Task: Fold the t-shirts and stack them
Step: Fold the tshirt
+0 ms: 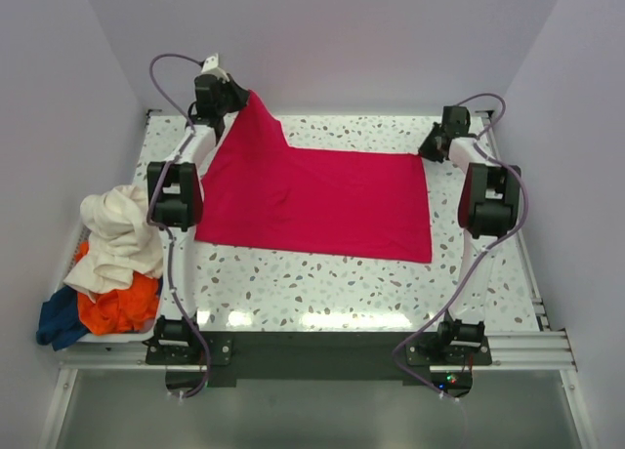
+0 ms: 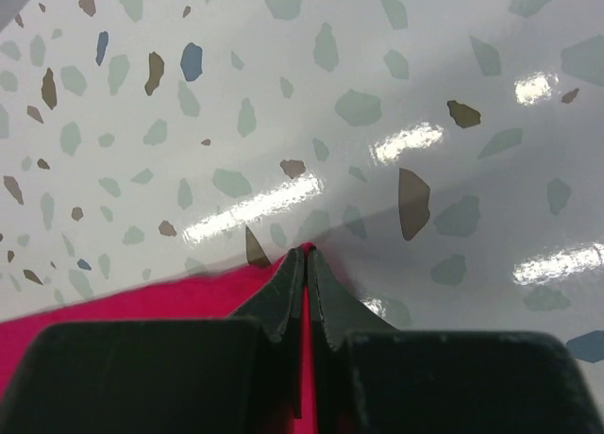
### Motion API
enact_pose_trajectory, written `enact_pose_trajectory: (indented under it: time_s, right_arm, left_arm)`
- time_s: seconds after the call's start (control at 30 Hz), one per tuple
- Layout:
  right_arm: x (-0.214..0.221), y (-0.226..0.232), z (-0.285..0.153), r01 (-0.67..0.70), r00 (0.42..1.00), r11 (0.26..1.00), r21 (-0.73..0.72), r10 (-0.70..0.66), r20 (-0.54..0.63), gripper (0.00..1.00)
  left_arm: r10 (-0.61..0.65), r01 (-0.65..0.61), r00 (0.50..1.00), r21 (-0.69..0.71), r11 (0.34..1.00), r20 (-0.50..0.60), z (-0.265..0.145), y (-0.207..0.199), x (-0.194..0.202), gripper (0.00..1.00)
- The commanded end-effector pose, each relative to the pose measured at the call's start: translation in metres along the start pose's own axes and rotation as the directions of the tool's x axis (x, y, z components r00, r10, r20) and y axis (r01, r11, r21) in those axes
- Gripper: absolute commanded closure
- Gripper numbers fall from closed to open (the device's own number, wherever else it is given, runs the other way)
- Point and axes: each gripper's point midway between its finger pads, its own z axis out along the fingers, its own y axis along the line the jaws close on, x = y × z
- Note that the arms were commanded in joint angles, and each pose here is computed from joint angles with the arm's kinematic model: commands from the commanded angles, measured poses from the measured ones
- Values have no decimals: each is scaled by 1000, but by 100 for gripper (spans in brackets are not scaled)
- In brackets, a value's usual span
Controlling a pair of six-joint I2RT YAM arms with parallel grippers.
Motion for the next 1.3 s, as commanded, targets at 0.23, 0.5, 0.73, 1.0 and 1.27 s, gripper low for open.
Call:
enact_pose_trajectory:
  time_s: [0.23,0.5,0.73,1.0,1.27]
  right_arm:
    - [-15,9,-55,-8,997,998,-57,12,80,100]
    - [-10,1,-84,-16,994,999,-38,20,108,100]
    - [5,-6,-103,-36,995,999,-29,38,95,100]
    - [21,-19,-121,-50,996,999,18,48,75,100]
    - [30,-30,-140,-67,995,995,67,62,80,100]
  left_arm:
    - [-7,4,996,25,1000,84,-64,-14,-42,100]
    - [-21,21,997,-4,1000,79,-104,-17,-40,100]
    - [-81,85,996,-91,992,44,-143,-11,-27,100]
    - [-132,131,991,-194,972,8,-181,0,-6,100]
    - [-146,144,989,-275,951,13,-212,2,-10,100]
